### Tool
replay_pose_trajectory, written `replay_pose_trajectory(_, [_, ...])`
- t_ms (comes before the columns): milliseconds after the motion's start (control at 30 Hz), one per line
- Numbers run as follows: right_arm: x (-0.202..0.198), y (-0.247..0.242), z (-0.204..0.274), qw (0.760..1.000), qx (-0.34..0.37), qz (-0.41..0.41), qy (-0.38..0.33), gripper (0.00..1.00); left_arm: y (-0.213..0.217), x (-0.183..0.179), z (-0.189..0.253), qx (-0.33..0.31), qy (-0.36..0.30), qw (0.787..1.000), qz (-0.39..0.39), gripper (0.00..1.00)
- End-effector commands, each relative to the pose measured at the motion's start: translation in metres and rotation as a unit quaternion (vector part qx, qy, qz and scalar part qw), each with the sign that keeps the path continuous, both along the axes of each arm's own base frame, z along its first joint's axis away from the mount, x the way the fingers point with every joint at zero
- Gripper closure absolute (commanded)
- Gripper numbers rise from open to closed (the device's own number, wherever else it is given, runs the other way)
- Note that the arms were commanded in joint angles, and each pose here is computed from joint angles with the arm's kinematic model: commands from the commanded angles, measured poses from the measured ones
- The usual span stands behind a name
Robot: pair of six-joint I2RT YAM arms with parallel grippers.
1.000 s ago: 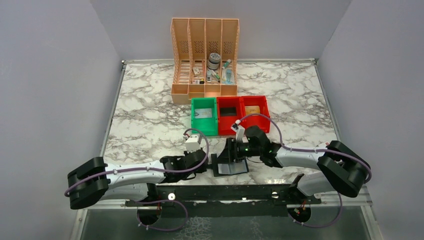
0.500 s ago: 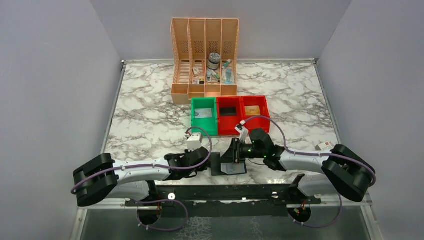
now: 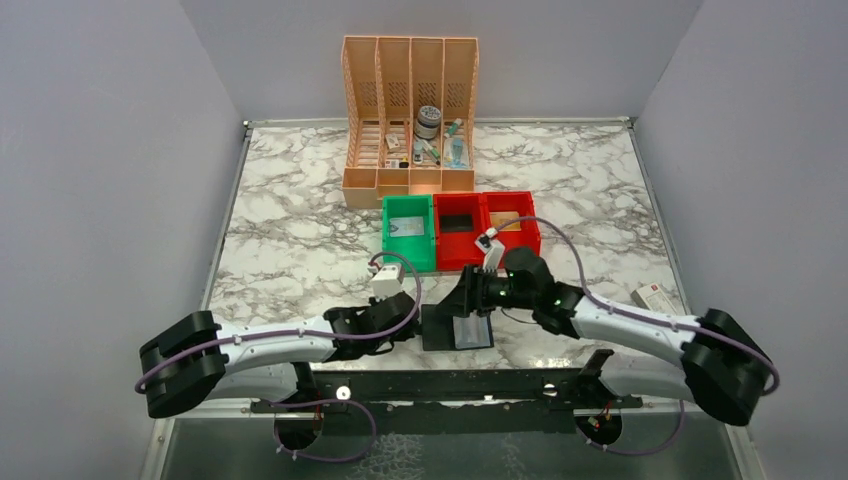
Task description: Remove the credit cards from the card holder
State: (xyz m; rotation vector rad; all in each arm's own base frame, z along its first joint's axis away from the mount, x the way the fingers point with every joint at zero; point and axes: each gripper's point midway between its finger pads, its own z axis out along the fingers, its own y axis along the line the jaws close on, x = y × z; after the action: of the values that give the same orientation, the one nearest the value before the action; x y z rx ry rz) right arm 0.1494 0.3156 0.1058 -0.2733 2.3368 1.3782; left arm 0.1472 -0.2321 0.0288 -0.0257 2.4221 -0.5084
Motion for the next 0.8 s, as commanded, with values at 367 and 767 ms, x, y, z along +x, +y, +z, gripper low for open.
replay_pose_trajectory(367, [-0.024, -0.066, -0.048, 0.991, -0.104, -0.079, 0.043, 0.39, -0.005, 0.0, 0.011, -0.027, -0.009, 1.0, -0.013, 0.98])
replay_pose_trajectory(767, [-0.025, -0.028, -0.015, 1.0, -0.014, -0.009, 0.024, 0.4, -0.012, -0.003, 0.008, -0.021, 0.0, 0.999, -0.037, 1.0])
